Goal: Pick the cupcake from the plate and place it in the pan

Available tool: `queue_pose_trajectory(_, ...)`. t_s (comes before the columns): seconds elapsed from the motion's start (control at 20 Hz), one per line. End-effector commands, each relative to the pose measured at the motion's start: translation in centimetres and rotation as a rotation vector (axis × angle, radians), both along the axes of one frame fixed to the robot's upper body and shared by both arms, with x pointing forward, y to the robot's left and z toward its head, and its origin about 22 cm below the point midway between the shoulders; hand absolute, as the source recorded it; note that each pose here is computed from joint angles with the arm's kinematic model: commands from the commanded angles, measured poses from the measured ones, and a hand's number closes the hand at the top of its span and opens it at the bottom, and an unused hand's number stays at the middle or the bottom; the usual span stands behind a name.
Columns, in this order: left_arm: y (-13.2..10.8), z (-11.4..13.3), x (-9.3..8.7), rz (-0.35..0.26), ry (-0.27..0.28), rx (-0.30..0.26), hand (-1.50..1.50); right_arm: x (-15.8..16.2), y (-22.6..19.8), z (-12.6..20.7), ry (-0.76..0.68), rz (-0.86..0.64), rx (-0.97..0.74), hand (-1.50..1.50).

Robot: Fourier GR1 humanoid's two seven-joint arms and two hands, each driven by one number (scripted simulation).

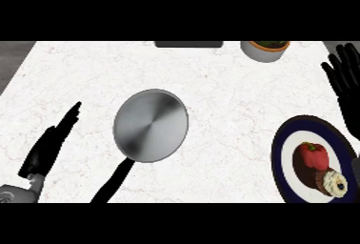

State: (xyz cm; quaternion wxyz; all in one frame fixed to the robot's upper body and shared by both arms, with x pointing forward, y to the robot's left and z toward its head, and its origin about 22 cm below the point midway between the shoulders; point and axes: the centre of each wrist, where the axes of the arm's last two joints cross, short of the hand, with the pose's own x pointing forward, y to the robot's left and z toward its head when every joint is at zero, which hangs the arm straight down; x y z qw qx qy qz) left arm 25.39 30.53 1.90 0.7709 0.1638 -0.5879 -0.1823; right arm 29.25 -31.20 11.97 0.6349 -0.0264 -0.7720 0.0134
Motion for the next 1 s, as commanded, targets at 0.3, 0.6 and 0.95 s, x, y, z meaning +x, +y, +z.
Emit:
queue_pose_trajectory(0.3, -0.4, -0.4, -1.2, 0.083, -0.104, -0.060, 0.00, -4.5, -9.5, 2.2, -0.027, -0.019, -0.478, -1.50)
queue_pose_trajectory(0.6, -0.7, -1.0, -3.2, 0.089, -0.106, -0.100, 0.00, -16.8, -16.7, -10.2, 0.235, -0.379, -0.042, -1.50)
queue_pose_trajectory(0.95, -1.1, -1.4, -3.1, 0.073, -0.126, -0.100, 0.00, -15.9, -21.9, -3.3, 0.274, -0.233, -0.454, -1.50)
